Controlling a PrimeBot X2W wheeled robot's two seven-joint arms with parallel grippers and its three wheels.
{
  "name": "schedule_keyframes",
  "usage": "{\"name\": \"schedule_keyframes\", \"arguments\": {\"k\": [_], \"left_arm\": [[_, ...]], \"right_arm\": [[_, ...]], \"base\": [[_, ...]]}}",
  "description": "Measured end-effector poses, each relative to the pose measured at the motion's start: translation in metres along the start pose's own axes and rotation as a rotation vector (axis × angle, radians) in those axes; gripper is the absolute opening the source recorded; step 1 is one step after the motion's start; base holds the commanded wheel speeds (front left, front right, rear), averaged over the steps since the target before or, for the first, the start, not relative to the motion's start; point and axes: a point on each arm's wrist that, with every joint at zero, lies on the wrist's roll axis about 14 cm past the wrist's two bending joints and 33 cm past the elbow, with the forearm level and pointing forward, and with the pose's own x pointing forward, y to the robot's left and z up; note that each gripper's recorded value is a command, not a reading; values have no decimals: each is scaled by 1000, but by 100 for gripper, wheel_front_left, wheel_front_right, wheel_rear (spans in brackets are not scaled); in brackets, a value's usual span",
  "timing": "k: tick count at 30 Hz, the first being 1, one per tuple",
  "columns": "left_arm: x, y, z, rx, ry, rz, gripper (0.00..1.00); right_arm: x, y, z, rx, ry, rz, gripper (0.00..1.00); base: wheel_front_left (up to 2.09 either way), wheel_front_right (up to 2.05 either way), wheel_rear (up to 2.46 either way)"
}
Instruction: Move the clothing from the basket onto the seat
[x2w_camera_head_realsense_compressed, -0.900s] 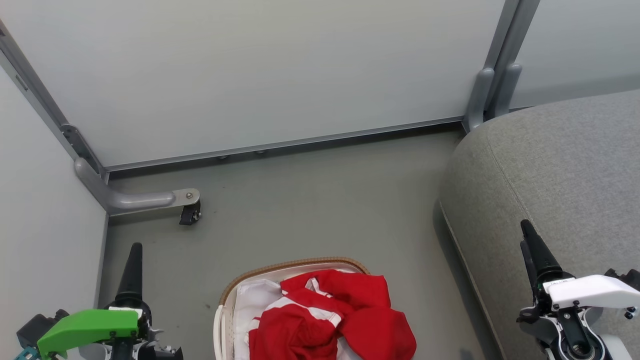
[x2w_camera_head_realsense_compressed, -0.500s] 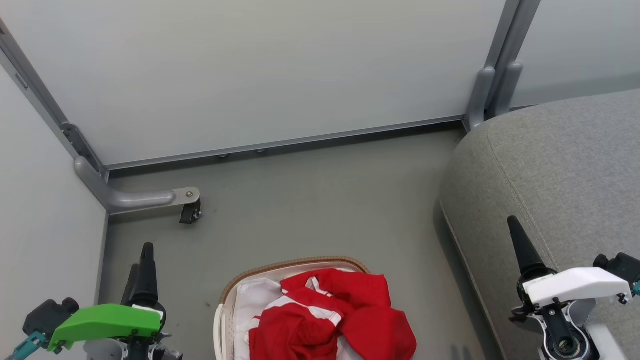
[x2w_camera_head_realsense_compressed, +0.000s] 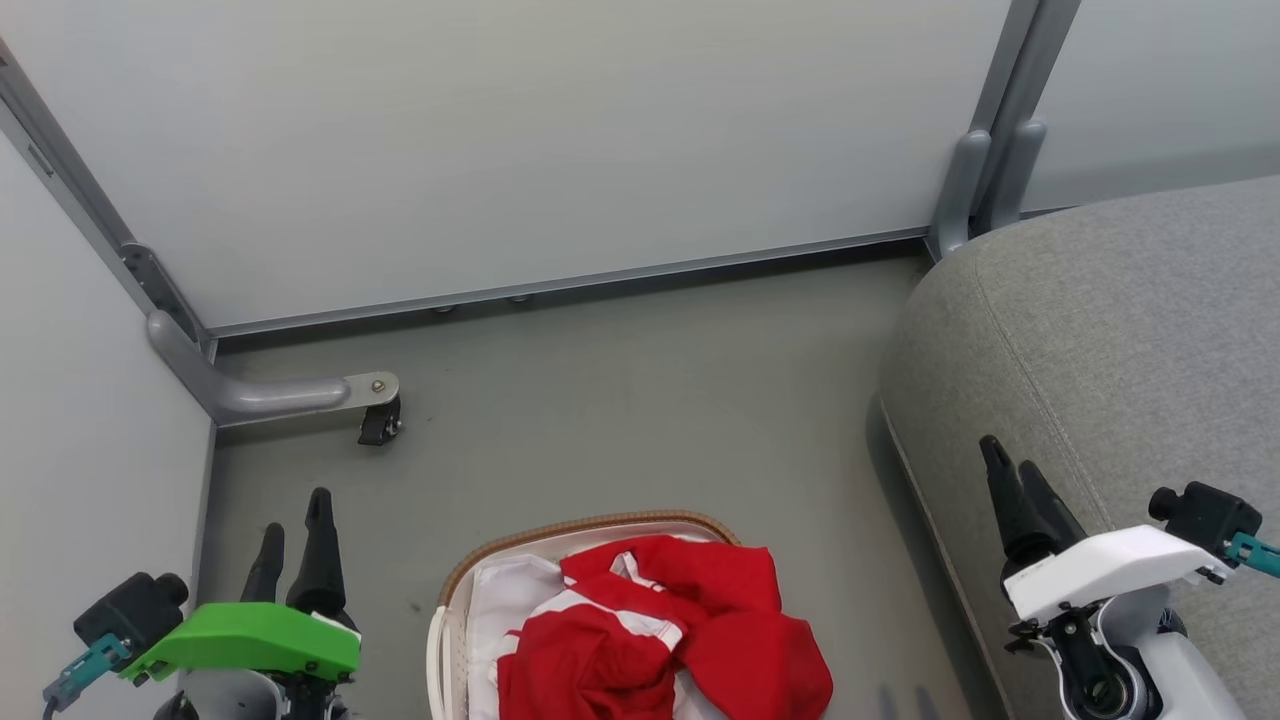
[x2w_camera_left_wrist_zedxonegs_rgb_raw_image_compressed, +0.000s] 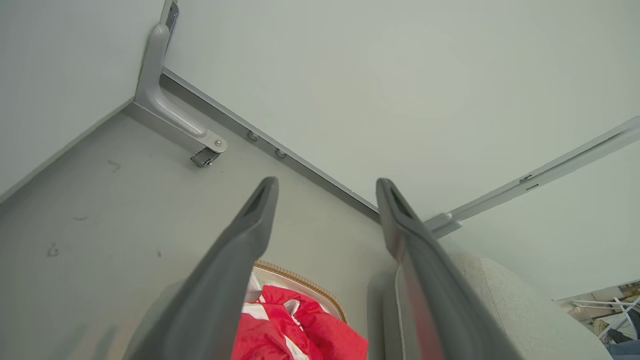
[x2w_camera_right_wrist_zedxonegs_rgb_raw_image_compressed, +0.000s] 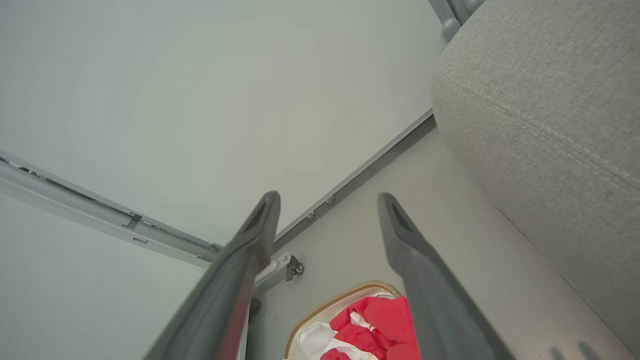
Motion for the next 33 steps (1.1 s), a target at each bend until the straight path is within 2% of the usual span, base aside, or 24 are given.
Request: {"name": "schedule_keyframes", "arguments": {"k": [15,33], "left_arm": [[1,2,-6,231,9,13,100],[0,9,-3,407,-26,45,100]], "right_arm": [[3,-1,-5,-220,10,7,100],[4,-2,-1,-423,-20,11,100]], "base": [[0,0,0],[0,0,0]]}}
